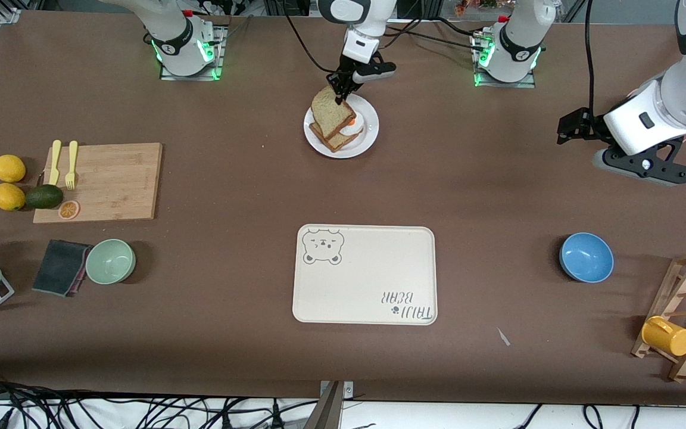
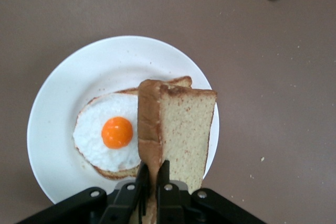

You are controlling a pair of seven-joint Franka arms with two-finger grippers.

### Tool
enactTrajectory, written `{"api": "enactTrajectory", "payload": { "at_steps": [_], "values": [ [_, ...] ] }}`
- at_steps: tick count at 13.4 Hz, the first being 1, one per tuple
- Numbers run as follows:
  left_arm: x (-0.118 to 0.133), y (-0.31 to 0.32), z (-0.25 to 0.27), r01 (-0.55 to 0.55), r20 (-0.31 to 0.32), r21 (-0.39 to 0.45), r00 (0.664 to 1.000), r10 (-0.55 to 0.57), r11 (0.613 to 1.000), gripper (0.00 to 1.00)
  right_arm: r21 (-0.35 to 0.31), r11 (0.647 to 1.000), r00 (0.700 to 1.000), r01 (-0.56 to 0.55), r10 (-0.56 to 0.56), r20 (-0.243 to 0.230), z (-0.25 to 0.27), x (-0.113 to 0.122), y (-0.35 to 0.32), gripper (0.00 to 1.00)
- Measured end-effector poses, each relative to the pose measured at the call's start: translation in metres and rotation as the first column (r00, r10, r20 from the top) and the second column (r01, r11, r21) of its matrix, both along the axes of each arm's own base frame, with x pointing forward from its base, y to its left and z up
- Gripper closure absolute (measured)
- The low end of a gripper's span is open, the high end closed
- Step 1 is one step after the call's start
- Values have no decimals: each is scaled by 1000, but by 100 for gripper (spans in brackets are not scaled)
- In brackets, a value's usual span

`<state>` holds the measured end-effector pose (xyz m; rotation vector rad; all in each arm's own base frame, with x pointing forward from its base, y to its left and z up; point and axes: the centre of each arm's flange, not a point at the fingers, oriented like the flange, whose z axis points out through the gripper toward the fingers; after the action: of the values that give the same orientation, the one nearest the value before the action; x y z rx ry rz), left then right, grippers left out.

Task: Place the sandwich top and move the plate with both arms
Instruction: 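Lower the bread onto the egg and open the right gripper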

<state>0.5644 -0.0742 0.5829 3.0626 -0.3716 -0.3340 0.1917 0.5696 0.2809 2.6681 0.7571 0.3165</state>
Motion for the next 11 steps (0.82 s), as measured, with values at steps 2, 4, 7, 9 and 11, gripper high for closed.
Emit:
{"api": "enactTrajectory", "payload": {
  "at_steps": [2, 4, 7, 9, 11],
  "values": [
    [0, 0, 0, 0, 0, 0, 1000, 0, 1000, 0, 11, 1000, 1000, -4, 4, 12, 0, 5, 3, 91],
    [0, 0, 0, 0, 0, -1, 1000, 0, 1000, 0, 23, 1000, 999, -10, 10, 33, -15, 6, 7, 91],
    [0, 0, 0, 0, 0, -1, 1000, 0, 1000, 0, 30, 1000, 999, -5, 3, 47, -34, 6, 11, 91],
    [0, 0, 0, 0, 0, -1, 1000, 0, 1000, 0, 41, 999, 998, 13, -15, 55, -32, 15, 13, 90],
    [0, 0, 0, 0, 0, -1, 1000, 0, 1000, 0, 58, 997, 997, 43, -47, 66, -25, 26, 14, 80]
  ]
}}
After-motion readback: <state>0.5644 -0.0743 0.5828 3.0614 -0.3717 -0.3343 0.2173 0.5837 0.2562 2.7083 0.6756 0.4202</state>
